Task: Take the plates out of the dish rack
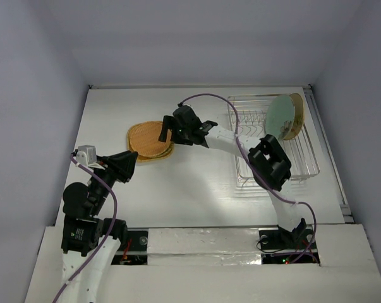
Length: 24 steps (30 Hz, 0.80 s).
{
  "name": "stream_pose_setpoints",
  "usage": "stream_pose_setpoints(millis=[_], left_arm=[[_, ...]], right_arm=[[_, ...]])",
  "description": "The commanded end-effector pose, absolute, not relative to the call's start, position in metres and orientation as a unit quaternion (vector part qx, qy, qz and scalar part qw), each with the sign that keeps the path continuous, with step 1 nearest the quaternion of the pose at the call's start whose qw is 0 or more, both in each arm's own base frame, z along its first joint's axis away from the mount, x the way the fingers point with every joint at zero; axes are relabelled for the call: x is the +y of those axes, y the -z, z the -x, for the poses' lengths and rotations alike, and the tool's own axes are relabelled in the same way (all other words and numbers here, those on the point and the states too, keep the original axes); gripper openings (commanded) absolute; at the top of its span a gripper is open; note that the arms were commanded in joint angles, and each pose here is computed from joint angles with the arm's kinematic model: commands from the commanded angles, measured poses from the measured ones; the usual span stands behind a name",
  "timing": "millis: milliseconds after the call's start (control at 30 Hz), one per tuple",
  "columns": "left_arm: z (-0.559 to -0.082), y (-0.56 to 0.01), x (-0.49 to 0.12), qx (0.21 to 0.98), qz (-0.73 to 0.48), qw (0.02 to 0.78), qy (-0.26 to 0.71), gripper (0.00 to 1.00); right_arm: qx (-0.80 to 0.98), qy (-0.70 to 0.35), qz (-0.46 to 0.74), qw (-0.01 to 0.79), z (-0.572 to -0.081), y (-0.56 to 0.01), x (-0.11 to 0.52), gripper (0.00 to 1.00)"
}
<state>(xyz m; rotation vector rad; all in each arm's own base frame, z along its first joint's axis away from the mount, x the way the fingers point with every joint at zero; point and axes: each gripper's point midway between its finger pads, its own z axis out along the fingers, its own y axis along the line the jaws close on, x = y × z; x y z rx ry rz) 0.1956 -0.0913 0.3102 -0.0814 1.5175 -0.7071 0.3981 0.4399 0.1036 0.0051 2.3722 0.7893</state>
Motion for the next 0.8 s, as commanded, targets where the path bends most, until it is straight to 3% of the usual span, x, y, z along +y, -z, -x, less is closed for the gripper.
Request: stream_pose_setpoints(millis=[0,67,167,200,233,267,333,400,567,700,733,767], left_arm=[[-0.195,-0.317,-0.092,0.66,0.032,0.681,0.317,0.28],[-0.195,-0.318,-0.092,0.659,0.032,0.681,0.318,0.28],[-0.195,-0.317,-0.092,0.66,0.031,0.681,0.317,0.28],[-0.195,-0.317,-0.092,0.66,0.031,0.68,0.318,0.28],[-0.195,-0.318,-0.092,0.659,0.03,0.681,0.318,0.28],[-0.195,-0.317,-0.093,0.66,0.03,0.68,0.319,0.28],[-0.194,-0.319,-0.093,0.657,0.027,0.682,0.321,0.29],[-0.192,-0.319,-0.096,0.656,0.021,0.68,0.327,0.29],[-0.187,-0.323,-0.098,0.648,0.013,0.685,0.331,0.29],[-0.183,-0.324,-0.102,0.646,0.003,0.683,0.34,0.29],[-0.182,-0.325,-0.101,0.645,0.004,0.685,0.339,0.29],[-0.181,-0.325,-0.103,0.646,0.001,0.683,0.342,0.29]], right_arm=[[0.894,-0.248,0.027,0.371,-0.402,-0.146,0.416,0.96],[0.883,-0.239,0.023,0.404,-0.403,-0.173,0.402,0.91],[0.862,-0.21,-0.001,0.462,-0.4,-0.217,0.365,0.7],[0.862,-0.189,-0.002,0.47,-0.395,-0.217,0.349,0.46],[0.855,-0.162,-0.024,0.493,-0.401,-0.227,0.324,0.31],[0.839,-0.155,-0.048,0.52,-0.403,-0.258,0.291,0.18],[0.838,-0.107,-0.078,0.53,-0.401,-0.256,0.237,0.0],[0.816,-0.07,-0.132,0.559,-0.4,-0.282,0.165,0.0],[0.803,0.025,-0.212,0.557,-0.38,-0.272,0.037,0.0],[0.803,0.064,-0.244,0.541,-0.374,-0.262,-0.014,0.34],[0.809,0.072,-0.245,0.53,-0.375,-0.256,-0.02,0.47],[0.81,0.078,-0.251,0.524,-0.377,-0.254,-0.029,0.5]])
